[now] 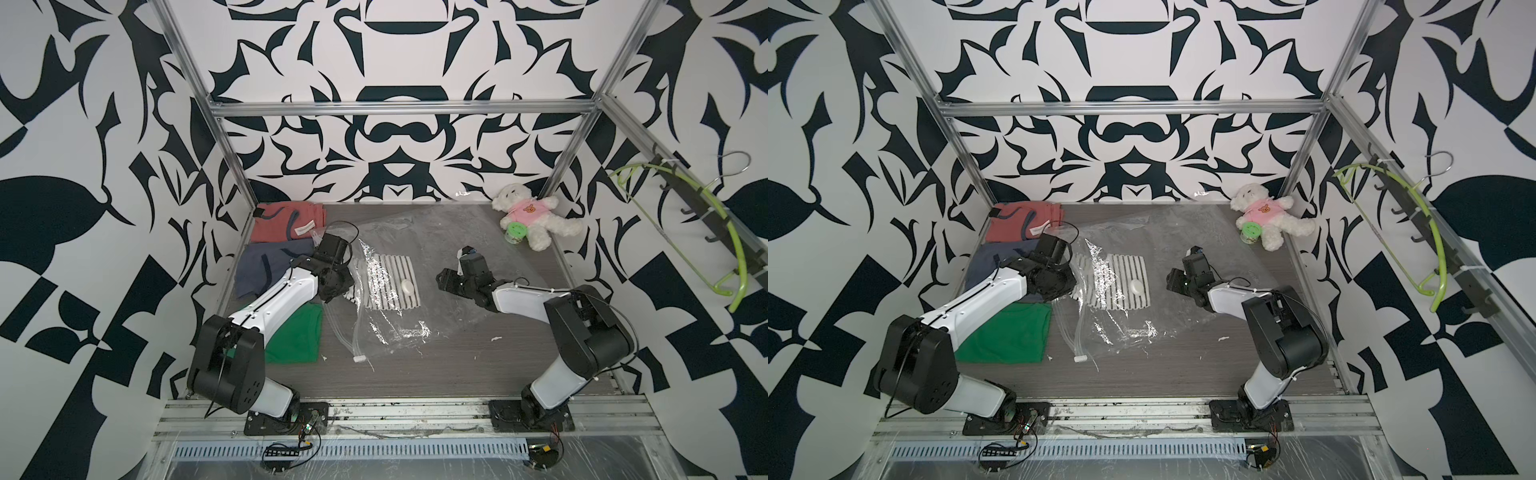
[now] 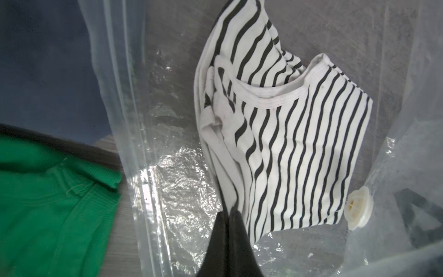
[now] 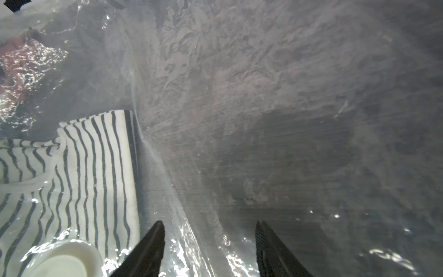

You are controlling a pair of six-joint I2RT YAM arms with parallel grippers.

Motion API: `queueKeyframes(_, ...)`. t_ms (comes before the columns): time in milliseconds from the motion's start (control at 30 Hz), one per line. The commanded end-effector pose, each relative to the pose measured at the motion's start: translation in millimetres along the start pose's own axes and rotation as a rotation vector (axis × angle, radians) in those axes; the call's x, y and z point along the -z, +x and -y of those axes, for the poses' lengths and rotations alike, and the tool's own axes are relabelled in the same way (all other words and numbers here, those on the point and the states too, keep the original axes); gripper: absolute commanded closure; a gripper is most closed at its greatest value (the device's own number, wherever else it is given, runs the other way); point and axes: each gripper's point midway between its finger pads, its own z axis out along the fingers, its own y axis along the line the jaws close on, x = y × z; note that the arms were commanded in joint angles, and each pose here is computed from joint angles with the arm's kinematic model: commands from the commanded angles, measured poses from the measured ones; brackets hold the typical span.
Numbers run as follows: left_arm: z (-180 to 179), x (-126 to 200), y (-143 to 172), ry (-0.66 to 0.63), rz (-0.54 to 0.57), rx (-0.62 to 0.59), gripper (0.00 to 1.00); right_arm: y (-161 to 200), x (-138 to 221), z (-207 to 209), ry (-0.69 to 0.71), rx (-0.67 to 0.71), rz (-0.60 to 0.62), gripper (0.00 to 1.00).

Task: Take the tank top out of the vacuum bag
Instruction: Take out the tank top from the vacuum bag.

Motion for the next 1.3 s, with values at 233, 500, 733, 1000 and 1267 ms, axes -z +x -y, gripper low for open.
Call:
queueKeyframes(233, -54.2, -7.6, 17.3, -0.131, 0.021, 0.108, 1.00, -18.2, -4.5, -16.3, -0.037, -0.013, 0.044, 0.38)
queueKeyframes(500, -54.1, 34.9, -6.7, -0.160, 0.091, 0.092, 1.00, -17.5, -5.1, -14.3, -0.030, -0.021, 0.041, 0.38)
queueKeyframes(733, -80.7, 31.6, 2.4, -0.220, 0.092, 0.145, 1.00, -16.8, -3.4, -12.5, -0.020, -0.023, 0.040, 0.38)
queueKeyframes(1000, -116.5, 29.5, 6.9, -0.339, 0.072, 0.180, 1.00, -16.9, -2.8, -10.8, -0.010, -0.028, 0.036, 0.38)
queueKeyframes(1267, -121.8, 35.6, -2.2, -0.345, 0.102, 0.195, 1.00, -15.7, -3.5, -9.8, -0.003, -0.029, 0.031, 0.38)
